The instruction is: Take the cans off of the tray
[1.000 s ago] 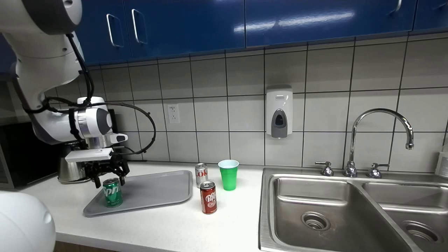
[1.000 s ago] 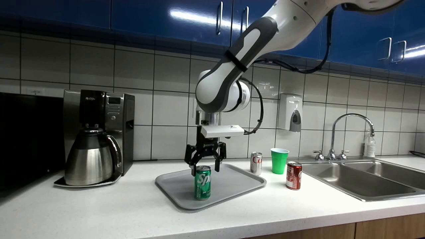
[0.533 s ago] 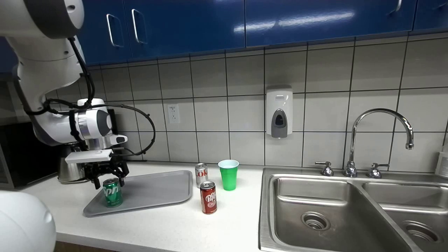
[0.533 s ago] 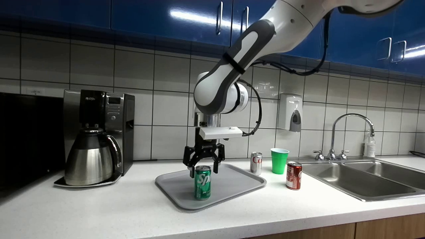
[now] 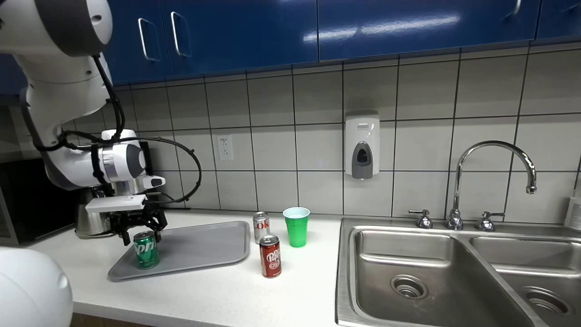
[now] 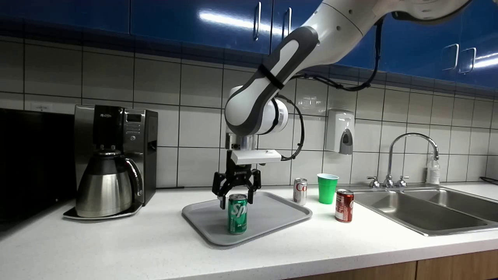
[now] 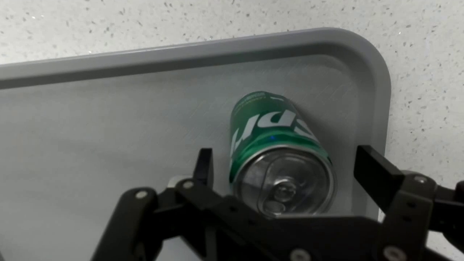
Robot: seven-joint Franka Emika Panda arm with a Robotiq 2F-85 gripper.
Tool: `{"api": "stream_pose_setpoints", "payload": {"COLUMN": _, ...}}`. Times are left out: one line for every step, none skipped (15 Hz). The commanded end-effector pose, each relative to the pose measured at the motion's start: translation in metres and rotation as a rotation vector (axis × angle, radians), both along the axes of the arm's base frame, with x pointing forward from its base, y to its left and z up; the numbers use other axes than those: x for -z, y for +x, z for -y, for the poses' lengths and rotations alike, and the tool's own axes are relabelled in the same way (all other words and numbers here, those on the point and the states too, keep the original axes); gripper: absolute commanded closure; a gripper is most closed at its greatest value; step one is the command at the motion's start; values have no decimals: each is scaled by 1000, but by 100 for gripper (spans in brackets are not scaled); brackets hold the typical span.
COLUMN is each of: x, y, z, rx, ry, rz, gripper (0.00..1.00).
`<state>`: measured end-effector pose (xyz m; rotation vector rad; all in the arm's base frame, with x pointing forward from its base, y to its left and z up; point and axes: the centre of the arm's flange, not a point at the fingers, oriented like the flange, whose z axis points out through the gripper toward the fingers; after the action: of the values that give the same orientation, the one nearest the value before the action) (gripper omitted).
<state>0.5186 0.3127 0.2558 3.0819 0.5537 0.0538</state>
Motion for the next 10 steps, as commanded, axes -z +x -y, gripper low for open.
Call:
{"api": "stream_pose_setpoints", "payload": {"x": -2, "y": 8, "z": -4, "rx": -15, "ry": -8, "rz": 3, "gripper": 28}}
{"api": "stream_pose_setpoints", "payload": {"x": -2, "y": 8, "z": -3, "rx": -17, "ry": -2, "rz": 1, "gripper": 34}}
{"api": "stream_pose_setpoints", "payload": {"x": -3, "y": 7, "z": -3, "rx": -15, "ry": 0, "rz": 3, "gripper": 44}}
{"api": "stream_pose_setpoints", "payload": {"x": -3, "y": 7, "z": -3, "rx": -15, "ry": -1, "rz": 4, "gripper": 51}}
{"api": "stream_pose_setpoints", "payload": {"x": -4, "y": 7, "z": -2, "rx": -14, "ry": -2, "rz": 5, "gripper": 60}}
{"api": "stream_pose_setpoints", "payload": {"x": -5, "y": 6, "z": -2, "rx": -13, "ry": -3, "rz": 6, "gripper": 62}}
{"api": "stream_pose_setpoints", "payload": {"x": -6, "y": 5, "z": -2, "rx": -12, "ry": -4, "rz": 10, "gripper": 62}}
{"api": "stream_pose_setpoints", "payload": {"x": -9, "y": 4, "z": -1, "rx": -11, "ry": -4, "rz": 16, "gripper": 62}}
{"api": "stream_pose_setpoints", "payload": {"x": -12, "y": 2, "z": 0, "rx": -7, "ry": -5, "rz": 20, "gripper": 62}}
{"api": "stream_pose_setpoints", "payload": {"x": -14, "y": 1, "z": 1, "rx": -4, "ry": -1, "rz": 23, "gripper": 62}}
